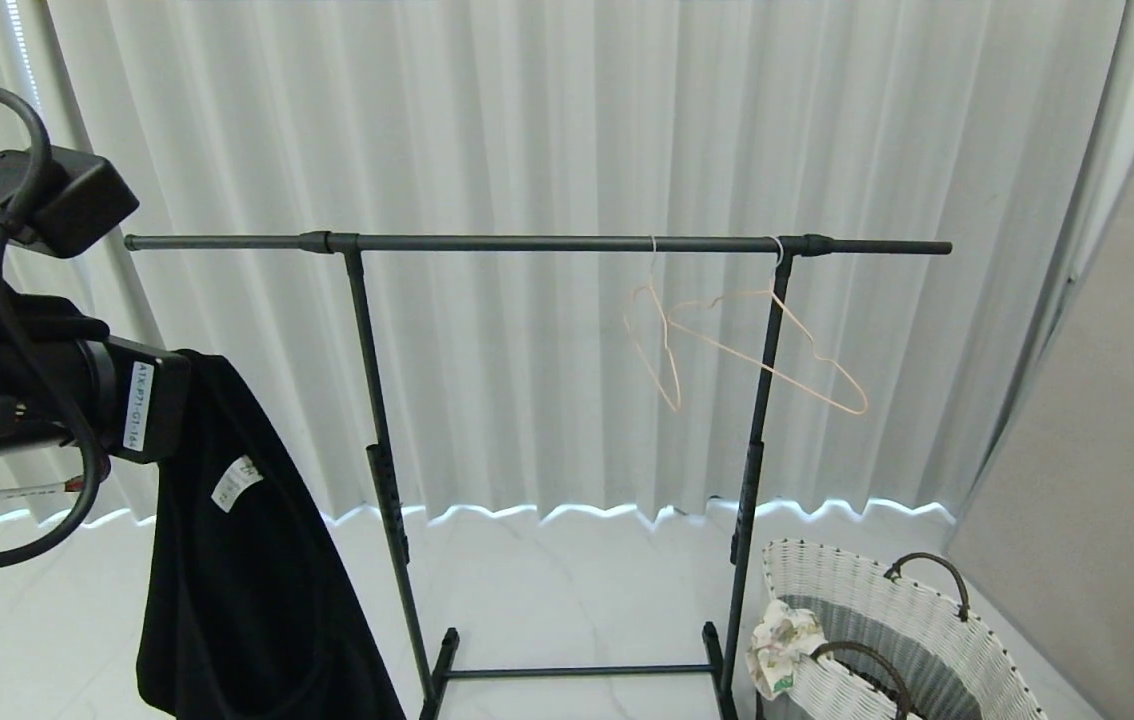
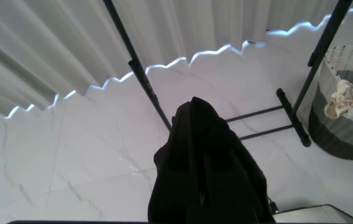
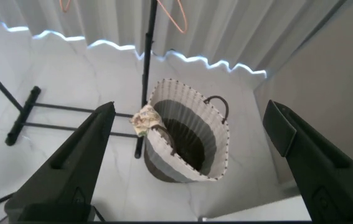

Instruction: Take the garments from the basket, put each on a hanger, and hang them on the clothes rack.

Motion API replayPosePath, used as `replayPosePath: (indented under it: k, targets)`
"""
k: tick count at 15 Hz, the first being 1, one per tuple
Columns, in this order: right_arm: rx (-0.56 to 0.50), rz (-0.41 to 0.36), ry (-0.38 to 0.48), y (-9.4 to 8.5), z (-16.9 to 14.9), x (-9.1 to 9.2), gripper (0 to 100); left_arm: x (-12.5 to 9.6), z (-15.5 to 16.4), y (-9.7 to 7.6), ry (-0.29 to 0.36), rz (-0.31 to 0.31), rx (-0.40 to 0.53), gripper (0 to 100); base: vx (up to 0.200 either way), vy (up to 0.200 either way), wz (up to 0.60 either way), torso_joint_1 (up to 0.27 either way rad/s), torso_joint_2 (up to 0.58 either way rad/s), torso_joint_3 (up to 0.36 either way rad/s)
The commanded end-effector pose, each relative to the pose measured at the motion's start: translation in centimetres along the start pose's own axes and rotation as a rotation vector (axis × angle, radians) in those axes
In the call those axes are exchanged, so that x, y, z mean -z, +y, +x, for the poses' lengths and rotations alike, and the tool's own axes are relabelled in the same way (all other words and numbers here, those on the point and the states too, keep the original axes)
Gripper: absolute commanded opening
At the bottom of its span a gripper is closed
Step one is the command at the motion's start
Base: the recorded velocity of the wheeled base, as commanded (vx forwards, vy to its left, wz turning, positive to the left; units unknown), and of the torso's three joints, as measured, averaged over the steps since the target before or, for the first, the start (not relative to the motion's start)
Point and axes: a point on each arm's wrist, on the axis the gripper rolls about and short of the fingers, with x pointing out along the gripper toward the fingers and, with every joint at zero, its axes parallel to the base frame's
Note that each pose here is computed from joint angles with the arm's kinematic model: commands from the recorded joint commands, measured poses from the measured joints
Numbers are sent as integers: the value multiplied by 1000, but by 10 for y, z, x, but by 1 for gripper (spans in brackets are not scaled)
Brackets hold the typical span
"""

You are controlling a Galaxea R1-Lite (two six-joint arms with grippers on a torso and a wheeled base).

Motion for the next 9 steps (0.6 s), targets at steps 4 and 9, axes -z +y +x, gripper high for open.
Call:
replayPosePath:
  k: [4, 9]
  targets:
    - [9, 29, 9, -9, 24, -2, 100, 1, -7, 1, -17, -2, -8, 0, 200, 0, 0, 2, -15, -2]
    - [6, 15, 17, -9, 28, -2, 100, 3, -4, 0, -5, -7, -3, 0, 200, 0, 0, 4, 2, 0]
